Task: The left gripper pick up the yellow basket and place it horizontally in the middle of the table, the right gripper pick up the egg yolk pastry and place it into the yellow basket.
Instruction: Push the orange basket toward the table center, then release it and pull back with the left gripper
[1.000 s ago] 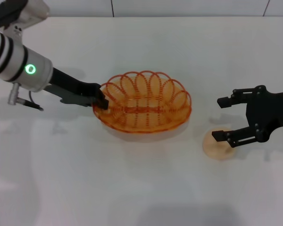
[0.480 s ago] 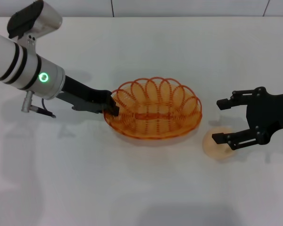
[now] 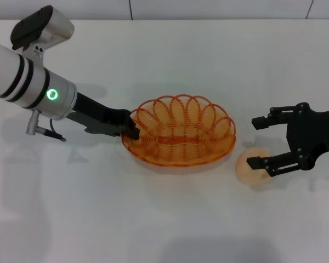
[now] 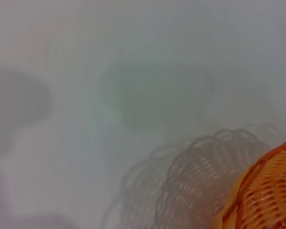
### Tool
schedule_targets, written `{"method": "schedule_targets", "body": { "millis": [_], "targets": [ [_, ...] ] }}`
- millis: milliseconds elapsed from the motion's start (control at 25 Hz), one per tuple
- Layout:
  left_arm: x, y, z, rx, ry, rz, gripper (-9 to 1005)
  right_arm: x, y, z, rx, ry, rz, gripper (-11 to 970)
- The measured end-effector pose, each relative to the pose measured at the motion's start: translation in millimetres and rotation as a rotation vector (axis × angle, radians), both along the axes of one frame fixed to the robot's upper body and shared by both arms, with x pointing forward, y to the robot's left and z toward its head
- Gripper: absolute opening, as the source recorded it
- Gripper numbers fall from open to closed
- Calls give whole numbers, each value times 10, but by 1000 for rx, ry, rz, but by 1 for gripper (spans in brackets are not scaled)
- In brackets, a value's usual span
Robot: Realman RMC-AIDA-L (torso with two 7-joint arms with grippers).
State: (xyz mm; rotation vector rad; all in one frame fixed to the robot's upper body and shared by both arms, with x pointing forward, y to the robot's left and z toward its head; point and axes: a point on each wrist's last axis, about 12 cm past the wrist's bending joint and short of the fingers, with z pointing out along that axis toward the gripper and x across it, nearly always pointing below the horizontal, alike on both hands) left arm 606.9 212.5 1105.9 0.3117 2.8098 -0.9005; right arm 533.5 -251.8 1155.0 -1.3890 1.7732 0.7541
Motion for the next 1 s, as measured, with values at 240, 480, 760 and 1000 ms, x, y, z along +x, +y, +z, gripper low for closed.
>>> {"method": "schedule_targets", "body": {
  "millis": [240,480,760,1000],
  "targets": [
    [-6,3,-3,-7,2,3,168,-2,-1,-5,1,3,0,833],
    [1,6,21,-40,-10,14,352,-11,-13,-13,0,5,-3,833],
    [56,53,111,-59,-70,-4,551,-11,-19,-13,-1,4,-6,833],
    [118,177,293,-53,-196,-11,682,3,-42,-21,-4,7,-26,833]
  ]
}}
